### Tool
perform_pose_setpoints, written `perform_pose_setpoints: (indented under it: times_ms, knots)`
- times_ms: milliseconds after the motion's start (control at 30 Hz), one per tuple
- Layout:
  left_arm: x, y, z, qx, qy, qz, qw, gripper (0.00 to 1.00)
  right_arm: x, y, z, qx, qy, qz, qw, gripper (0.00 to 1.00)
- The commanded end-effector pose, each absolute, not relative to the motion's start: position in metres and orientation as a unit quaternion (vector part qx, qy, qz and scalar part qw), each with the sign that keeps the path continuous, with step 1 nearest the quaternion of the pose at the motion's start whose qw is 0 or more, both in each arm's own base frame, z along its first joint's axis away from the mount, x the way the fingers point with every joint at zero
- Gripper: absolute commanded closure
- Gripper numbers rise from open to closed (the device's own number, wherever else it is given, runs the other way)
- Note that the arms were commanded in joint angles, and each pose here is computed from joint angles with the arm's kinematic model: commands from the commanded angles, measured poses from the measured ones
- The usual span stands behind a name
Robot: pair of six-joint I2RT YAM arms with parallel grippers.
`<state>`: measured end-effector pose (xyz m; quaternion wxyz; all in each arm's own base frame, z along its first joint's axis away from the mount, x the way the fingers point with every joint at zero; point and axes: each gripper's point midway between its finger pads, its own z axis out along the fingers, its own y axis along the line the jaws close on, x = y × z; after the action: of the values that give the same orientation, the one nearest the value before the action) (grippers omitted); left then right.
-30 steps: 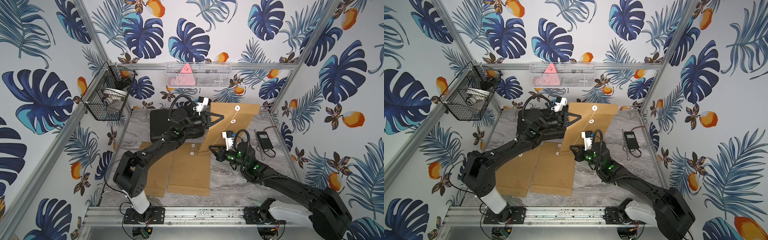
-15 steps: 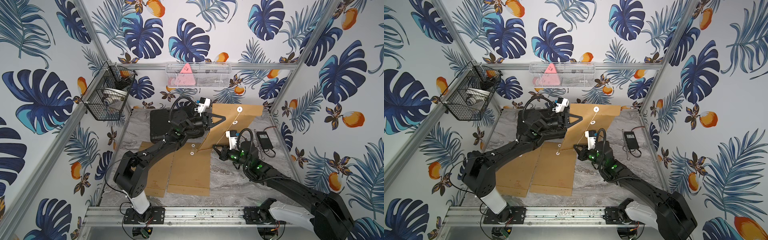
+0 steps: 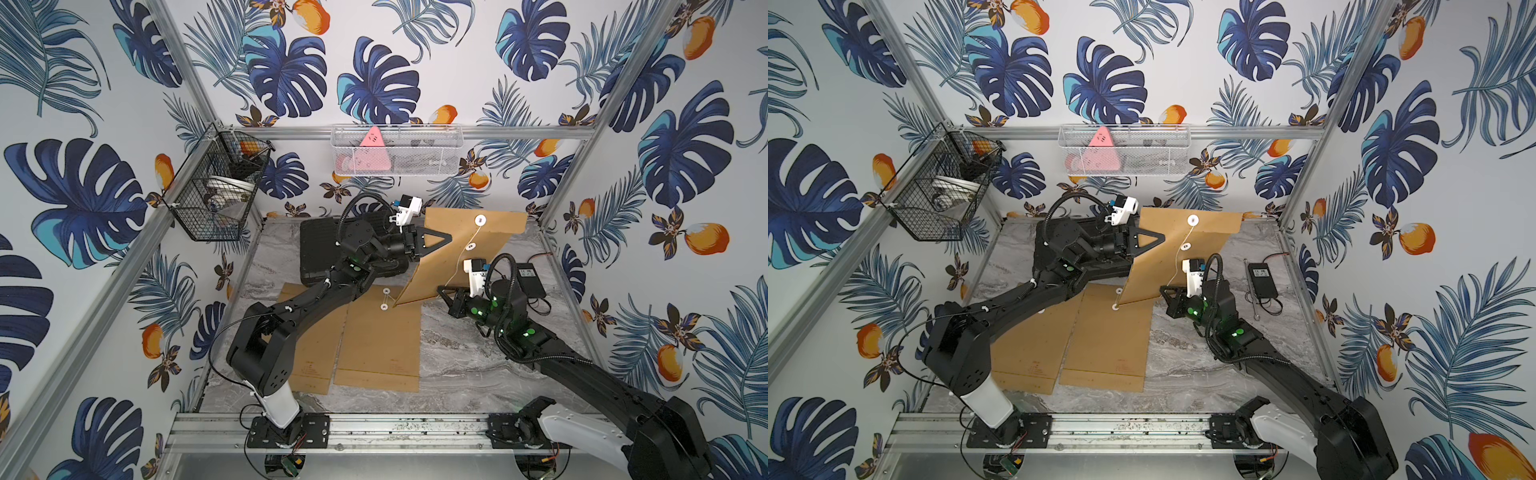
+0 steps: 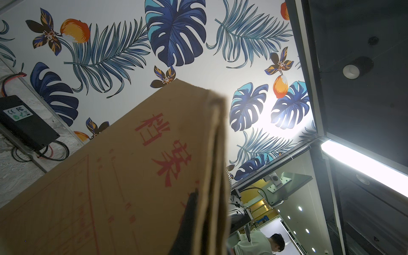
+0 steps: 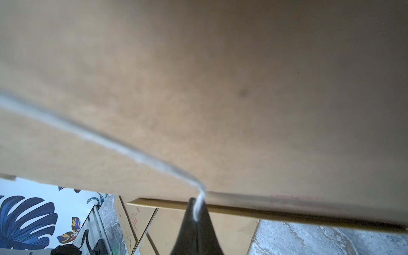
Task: Close the mouth of the file bag
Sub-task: Close the file bag.
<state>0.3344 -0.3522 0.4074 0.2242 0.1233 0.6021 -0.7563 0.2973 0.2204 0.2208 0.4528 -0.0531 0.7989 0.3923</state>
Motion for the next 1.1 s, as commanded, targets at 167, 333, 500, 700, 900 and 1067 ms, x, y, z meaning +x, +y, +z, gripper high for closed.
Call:
perform_pose_setpoints:
  times_ms: [167, 333, 500, 700, 900, 1067]
  knots:
    - [0.32, -0.349, 0.428, 0.157, 0.578, -0.767, 0.23, 1.0, 0.301, 0.209, 0.227, -0.052, 0.798, 0.378, 0.466, 1.0]
    - [0.317, -0.347, 0.431, 0.16, 0.574, -0.771, 0.225, 1.0, 0.303, 0.204, 0.228, -0.049, 0.8, 0.372, 0.468, 1.0]
    - [0.313, -0.347, 0.433, 0.166, 0.574, -0.771, 0.221, 1.0, 0.305, 0.199, 0.227, -0.048, 0.803, 0.365, 0.468, 1.0]
    - [0.31, -0.346, 0.432, 0.17, 0.573, -0.772, 0.215, 1.0, 0.315, 0.182, 0.23, -0.028, 0.804, 0.352, 0.478, 1.0]
    - [0.307, -0.346, 0.429, 0.172, 0.575, -0.772, 0.21, 1.0, 0.319, 0.175, 0.232, -0.02, 0.805, 0.343, 0.483, 1.0]
    - [0.308, -0.344, 0.43, 0.172, 0.575, -0.772, 0.21, 1.0, 0.32, 0.169, 0.234, -0.012, 0.805, 0.337, 0.488, 1.0]
